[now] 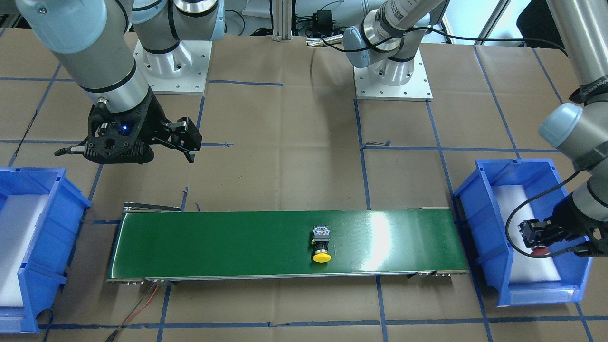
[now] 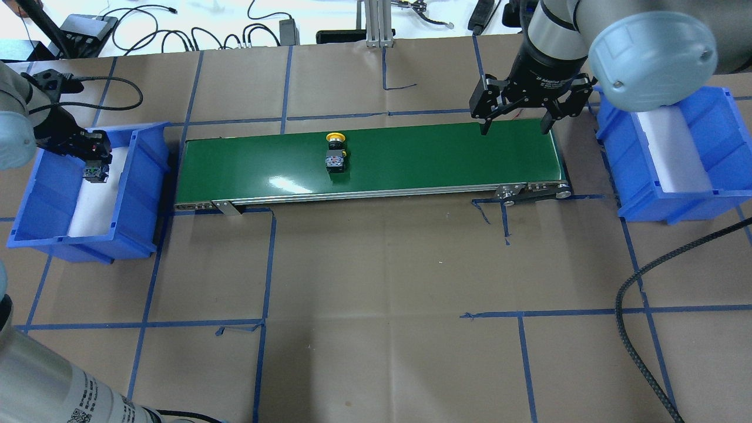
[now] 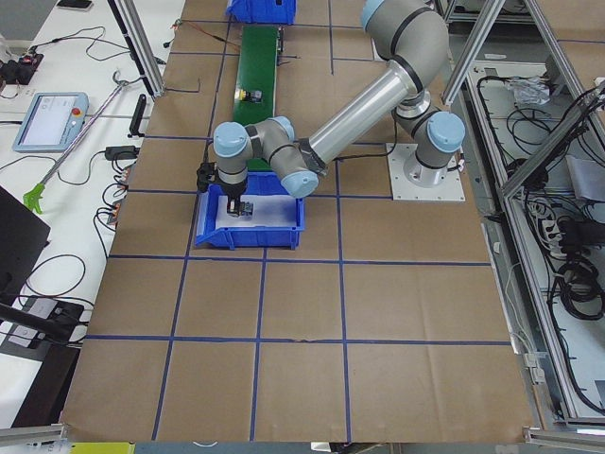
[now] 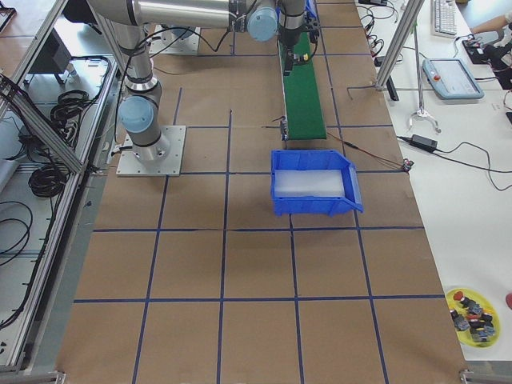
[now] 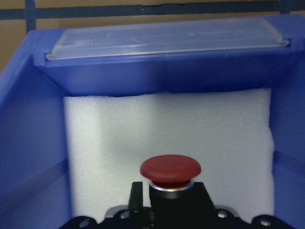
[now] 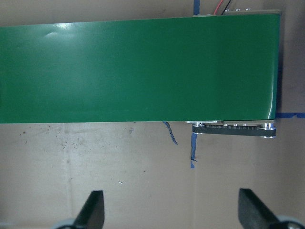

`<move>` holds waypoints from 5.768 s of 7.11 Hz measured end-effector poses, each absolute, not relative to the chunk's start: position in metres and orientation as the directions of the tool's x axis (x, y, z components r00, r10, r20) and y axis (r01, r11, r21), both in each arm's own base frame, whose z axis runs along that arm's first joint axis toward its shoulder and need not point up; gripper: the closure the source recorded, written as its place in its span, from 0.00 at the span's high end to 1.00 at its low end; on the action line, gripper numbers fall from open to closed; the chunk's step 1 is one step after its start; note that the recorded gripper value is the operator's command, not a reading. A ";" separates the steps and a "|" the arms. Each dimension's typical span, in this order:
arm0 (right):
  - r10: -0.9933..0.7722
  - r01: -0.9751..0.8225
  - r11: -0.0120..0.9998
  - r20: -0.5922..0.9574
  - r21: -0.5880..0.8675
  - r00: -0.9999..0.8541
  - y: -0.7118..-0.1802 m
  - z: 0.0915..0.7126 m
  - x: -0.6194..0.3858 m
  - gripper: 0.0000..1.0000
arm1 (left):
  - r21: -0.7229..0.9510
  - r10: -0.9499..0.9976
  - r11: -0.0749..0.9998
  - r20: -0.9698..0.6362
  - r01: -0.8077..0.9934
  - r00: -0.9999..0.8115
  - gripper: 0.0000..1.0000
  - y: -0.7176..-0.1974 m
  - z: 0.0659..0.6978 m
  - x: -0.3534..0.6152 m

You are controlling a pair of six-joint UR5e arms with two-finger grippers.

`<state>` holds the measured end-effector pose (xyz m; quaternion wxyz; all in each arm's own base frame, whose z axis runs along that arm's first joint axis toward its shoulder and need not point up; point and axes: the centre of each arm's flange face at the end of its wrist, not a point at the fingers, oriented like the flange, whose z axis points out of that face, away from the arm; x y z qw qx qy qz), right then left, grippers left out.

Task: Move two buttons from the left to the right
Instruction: 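Grasp the red-capped button with the left gripper while the right gripper nears the belt, then place the red button on the belt while the right gripper descends to yellow, then grasp the yellow button on the belt with the right gripper and lift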

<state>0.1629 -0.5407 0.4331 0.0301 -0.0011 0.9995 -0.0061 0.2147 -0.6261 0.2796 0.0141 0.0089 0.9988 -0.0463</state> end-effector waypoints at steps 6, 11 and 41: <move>-0.009 0.003 0.996 -0.126 -0.090 -0.992 -0.581 0.392 0.175 1.00 | 0.006 0.012 1.000 0.015 0.012 -1.000 0.05 -0.652 0.408 0.182; -0.007 0.008 0.995 -0.144 -0.103 -0.990 -0.601 0.367 0.174 1.00 | 0.032 0.054 0.998 -0.041 0.053 -0.998 0.05 -0.674 0.403 -0.010; 0.036 0.037 0.999 -0.126 -0.007 -0.991 -0.638 0.259 0.175 0.89 | 0.063 -0.049 0.997 0.004 -0.049 -0.999 1.00 -0.534 0.468 -0.106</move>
